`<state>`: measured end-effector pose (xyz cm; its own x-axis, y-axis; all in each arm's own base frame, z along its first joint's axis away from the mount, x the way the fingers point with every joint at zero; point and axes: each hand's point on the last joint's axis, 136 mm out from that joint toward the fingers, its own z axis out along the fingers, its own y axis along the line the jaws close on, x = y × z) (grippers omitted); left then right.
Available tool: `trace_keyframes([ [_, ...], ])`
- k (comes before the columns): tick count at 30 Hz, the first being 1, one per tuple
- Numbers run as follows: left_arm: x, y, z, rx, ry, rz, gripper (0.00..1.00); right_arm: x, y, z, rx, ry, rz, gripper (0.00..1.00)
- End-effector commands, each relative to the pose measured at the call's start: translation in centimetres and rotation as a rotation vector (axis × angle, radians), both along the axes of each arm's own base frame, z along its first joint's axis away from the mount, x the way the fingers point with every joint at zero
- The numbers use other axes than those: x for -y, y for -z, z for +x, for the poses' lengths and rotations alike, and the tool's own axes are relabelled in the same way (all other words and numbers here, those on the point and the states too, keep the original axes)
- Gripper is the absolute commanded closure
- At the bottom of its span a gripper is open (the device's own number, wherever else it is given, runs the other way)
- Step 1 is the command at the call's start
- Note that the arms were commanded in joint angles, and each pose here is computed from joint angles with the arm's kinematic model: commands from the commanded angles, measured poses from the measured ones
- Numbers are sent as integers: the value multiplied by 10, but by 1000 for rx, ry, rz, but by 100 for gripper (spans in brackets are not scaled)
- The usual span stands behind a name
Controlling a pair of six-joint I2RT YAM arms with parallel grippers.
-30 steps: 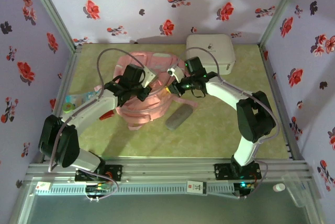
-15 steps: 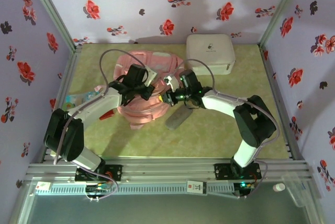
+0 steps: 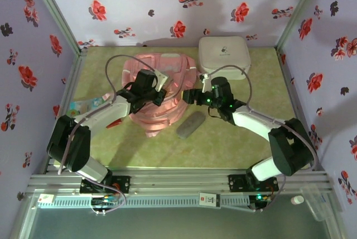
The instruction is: Pack the student bag
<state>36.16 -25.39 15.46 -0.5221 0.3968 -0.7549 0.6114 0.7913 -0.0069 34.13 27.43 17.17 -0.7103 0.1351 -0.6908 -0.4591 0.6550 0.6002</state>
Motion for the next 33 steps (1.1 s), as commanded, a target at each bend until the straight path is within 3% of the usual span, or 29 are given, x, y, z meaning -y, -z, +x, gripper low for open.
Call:
trace_keyframes([
  [1, 11, -45, 7, 135, 45, -94, 100, 1, -6, 10, -192, 102, 99, 29],
  [6, 15, -48, 6, 138, 72, -101, 100, -12, -1, 25, -394, 155, 219, 28],
  [10, 17, -46, 2, 131, 96, -99, 100, -25, 0, 37, -466, 157, 266, 29],
  [16, 19, -43, -3, 118, 120, -97, 99, -47, -19, 48, -463, 70, 388, 30],
  [24, 20, -38, -8, 105, 154, -80, 96, -57, -12, 54, -521, 63, 392, 32],
  [28, 19, -37, -10, 105, 156, -80, 91, -62, -5, 56, -562, 66, 381, 34],
  [33, 14, -39, -17, 112, 155, -93, 76, -72, -4, 58, -577, 47, 362, 35],
])
